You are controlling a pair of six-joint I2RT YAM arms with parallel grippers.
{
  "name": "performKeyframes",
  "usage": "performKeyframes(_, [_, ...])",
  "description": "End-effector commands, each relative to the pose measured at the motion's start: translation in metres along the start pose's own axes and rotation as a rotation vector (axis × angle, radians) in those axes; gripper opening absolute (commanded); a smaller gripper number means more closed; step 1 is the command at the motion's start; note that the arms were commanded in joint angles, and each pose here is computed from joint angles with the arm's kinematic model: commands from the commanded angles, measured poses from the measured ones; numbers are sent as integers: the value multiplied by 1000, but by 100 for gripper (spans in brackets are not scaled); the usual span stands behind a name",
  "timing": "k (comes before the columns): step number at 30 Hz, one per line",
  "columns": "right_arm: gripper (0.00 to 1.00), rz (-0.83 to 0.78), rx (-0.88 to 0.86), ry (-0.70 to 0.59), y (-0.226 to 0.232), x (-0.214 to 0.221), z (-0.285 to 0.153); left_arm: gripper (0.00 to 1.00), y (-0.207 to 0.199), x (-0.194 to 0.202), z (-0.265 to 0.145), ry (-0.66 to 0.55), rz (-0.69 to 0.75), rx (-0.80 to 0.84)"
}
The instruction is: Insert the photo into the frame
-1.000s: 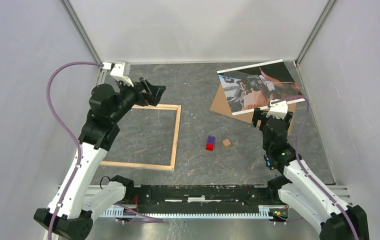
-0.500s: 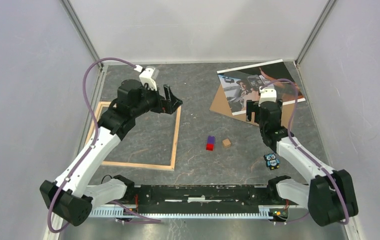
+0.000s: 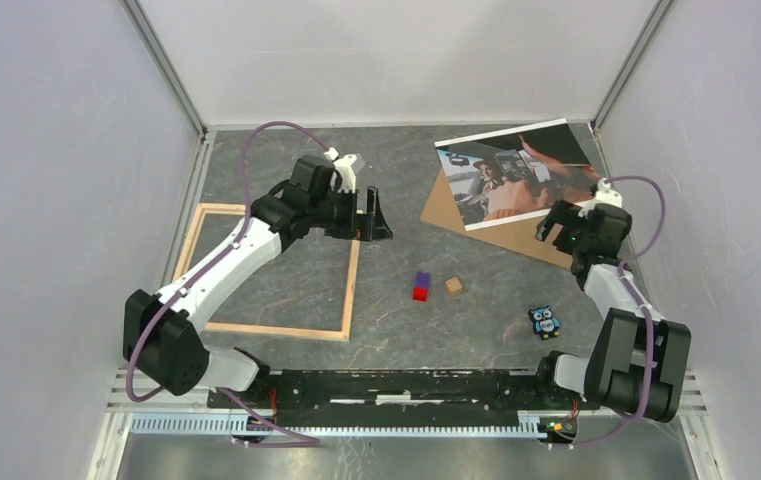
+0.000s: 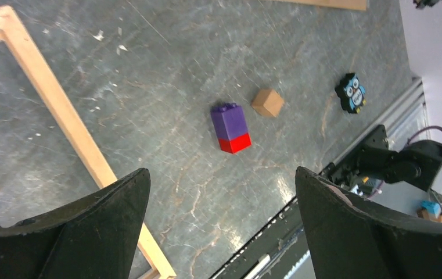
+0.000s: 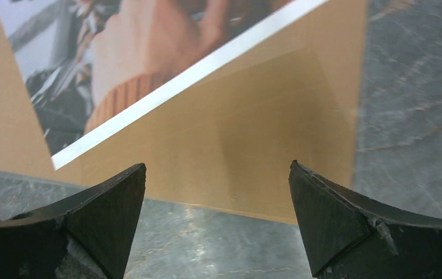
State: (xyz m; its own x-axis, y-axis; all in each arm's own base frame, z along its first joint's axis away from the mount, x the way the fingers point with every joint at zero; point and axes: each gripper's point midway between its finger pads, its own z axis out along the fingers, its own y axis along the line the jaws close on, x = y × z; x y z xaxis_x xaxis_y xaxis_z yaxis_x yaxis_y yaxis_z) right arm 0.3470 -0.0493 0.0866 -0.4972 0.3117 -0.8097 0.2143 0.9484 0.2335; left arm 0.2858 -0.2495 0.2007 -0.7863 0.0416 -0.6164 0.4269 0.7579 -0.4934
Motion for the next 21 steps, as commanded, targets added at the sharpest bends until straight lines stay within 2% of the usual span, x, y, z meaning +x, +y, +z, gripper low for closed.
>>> performKeyframes(1, [98,113,-3,-35,-25,-12,-1,100,-31,-6,-5,3,-18,101])
performKeyframes(7, [98,283,27,-67,-69,-5,-5,100,-28,8,17,61,-36,99])
performKeyframes(11, [98,368,-32,-79,-75,4,2,100,-29,18,37,72,-28,99])
performKeyframes(14, [98,391,-63,-59,-78,13,9,100,-23,24,56,74,-21,20])
performKeyframes(17, [98,398,-44,-39,-89,25,14,100,-29,26,77,63,-140,50])
performKeyframes(21, [98,417,-74,-45,-85,30,15,100,-41,4,107,-20,-253,103])
